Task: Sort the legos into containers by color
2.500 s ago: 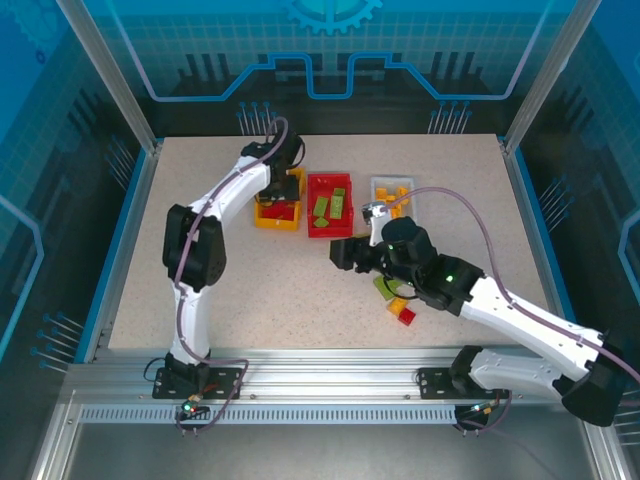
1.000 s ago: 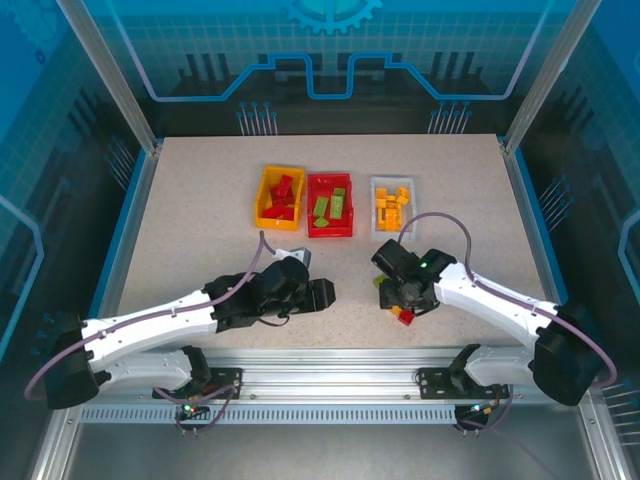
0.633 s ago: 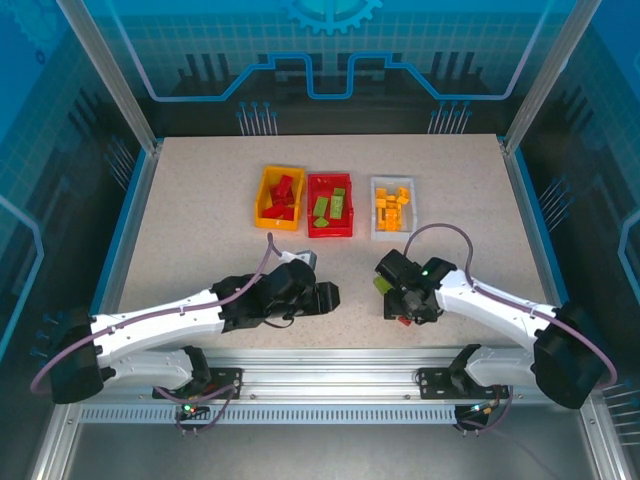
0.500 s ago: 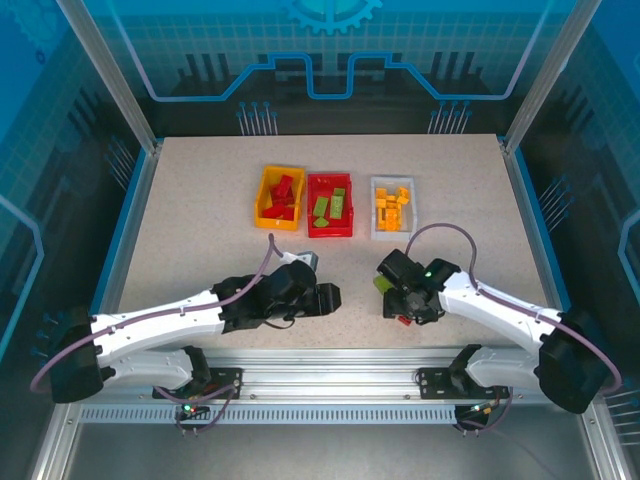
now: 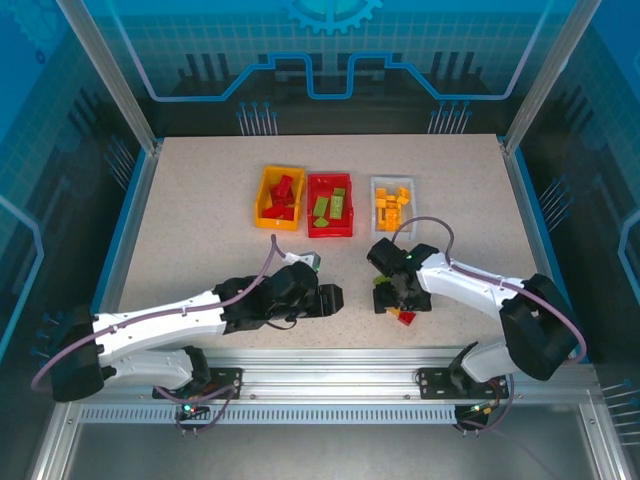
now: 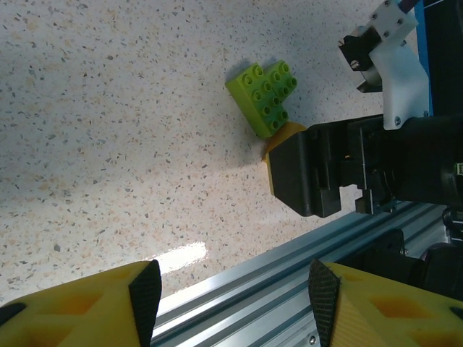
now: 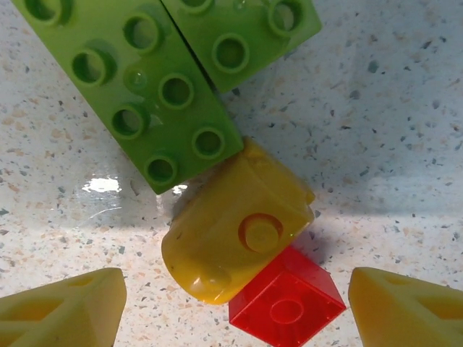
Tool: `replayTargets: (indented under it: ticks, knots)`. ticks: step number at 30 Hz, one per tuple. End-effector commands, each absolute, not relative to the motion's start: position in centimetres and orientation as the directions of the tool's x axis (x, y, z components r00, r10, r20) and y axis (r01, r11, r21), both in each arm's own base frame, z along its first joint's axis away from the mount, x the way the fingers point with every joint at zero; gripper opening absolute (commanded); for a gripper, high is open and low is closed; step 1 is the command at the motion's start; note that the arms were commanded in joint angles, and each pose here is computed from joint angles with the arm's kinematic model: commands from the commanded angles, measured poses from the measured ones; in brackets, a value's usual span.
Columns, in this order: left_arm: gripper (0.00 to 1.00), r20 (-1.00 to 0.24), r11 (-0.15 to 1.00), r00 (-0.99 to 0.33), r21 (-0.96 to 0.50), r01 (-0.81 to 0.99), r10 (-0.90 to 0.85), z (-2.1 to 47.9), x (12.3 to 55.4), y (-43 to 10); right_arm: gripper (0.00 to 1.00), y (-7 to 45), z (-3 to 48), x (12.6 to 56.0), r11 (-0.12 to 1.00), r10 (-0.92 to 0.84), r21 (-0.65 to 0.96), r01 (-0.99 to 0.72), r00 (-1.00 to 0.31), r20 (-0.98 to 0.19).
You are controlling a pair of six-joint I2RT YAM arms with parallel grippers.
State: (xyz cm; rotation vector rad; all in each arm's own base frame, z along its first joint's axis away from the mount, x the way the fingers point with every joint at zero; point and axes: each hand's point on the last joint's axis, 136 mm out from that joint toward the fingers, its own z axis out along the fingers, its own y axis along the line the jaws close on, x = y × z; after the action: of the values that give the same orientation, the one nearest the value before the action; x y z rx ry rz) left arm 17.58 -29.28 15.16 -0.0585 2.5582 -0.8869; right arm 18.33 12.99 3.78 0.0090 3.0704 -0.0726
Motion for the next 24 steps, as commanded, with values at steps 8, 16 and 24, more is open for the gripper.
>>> replayTargets:
  ticks: [8, 16, 24]
  knots:
    - [0.60, -0.407, 0.785, -0.897, -0.606, 0.125, -0.171, 16.1, 17.9, -30.0, 0.81, 12.9, 2.2, 19.7, 0.993, -0.041, -0.110, -0.038, -0.999, -0.024]
    - [0.60, -0.404, 0.782, -0.900, -0.610, 0.130, -0.166, 16.1, 17.9, -30.4, 0.75, 12.7, 1.9, 20.0, 0.987, -0.063, -0.145, -0.063, -0.998, 0.002]
    - [0.60, -0.403, 0.777, -0.901, -0.615, 0.134, -0.164, 16.3, 17.8, -30.7, 0.70, 10.5, 2.7, 21.1, 0.986, 0.029, -0.165, 0.037, -0.998, -0.051]
